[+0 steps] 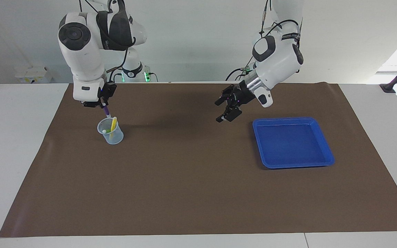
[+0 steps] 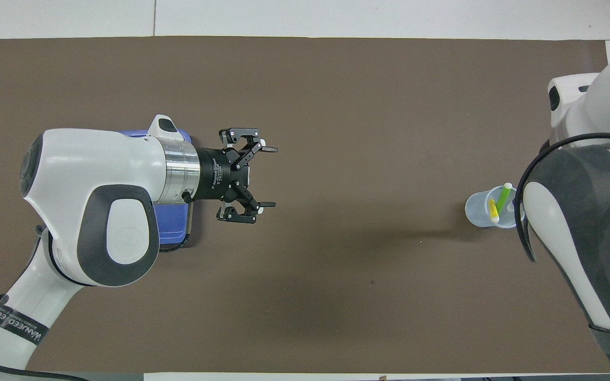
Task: Transfer and insert pens with both arms
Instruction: 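Carry the purple pen into the cup with the right gripper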
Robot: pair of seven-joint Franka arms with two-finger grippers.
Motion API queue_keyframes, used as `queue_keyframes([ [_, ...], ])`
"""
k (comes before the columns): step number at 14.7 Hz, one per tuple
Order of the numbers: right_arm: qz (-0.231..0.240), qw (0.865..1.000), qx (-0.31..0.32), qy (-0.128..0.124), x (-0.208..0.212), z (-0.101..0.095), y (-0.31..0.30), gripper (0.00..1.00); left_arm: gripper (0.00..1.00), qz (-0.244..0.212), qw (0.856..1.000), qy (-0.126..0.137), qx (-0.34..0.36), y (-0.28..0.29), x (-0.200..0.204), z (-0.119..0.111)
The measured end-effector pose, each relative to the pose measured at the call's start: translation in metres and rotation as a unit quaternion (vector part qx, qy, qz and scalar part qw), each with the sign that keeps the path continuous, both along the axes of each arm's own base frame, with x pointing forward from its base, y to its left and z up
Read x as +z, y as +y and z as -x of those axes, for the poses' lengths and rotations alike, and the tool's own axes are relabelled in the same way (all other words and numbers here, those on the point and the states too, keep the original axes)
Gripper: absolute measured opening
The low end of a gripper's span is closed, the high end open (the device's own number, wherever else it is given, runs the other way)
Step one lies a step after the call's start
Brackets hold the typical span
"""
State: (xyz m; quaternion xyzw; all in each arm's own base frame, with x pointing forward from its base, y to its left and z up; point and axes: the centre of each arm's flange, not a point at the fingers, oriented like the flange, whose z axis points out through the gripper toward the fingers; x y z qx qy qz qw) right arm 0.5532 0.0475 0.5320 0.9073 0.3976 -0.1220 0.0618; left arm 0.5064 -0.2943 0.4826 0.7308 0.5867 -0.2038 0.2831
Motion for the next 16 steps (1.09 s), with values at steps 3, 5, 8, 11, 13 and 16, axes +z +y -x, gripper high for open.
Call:
queue_keyframes([
  [3, 0.001, 0.999, 0.032, -0.018, -0.028, 0.001, 0.000, 0.17, 1.00, -0.065, 0.996, -0.036, -0.041, 0.021, -0.006, -0.009],
  [5, 0.000, 0.999, 0.041, -0.023, -0.046, 0.008, 0.001, 0.17, 1.00, -0.107, 0.988, -0.051, -0.095, 0.041, -0.012, -0.013],
  [8, 0.009, 0.998, 0.058, -0.016, -0.055, 0.018, -0.001, 0.17, 1.00, -0.155, 0.966, -0.075, -0.192, 0.081, -0.015, -0.017],
  [11, 0.010, 0.997, 0.077, -0.010, -0.056, 0.021, -0.002, 0.17, 1.00, -0.191, 0.929, -0.089, -0.305, 0.137, -0.010, -0.020],
  [13, 0.014, 0.996, 0.093, -0.009, -0.060, 0.022, -0.003, 0.17, 1.00, -0.211, 0.896, -0.097, -0.379, 0.172, 0.004, -0.024],
  [16, 0.015, 0.992, 0.121, -0.010, -0.065, 0.022, -0.003, 0.17, 1.00, -0.217, 0.841, -0.112, -0.482, 0.206, 0.036, -0.026],
])
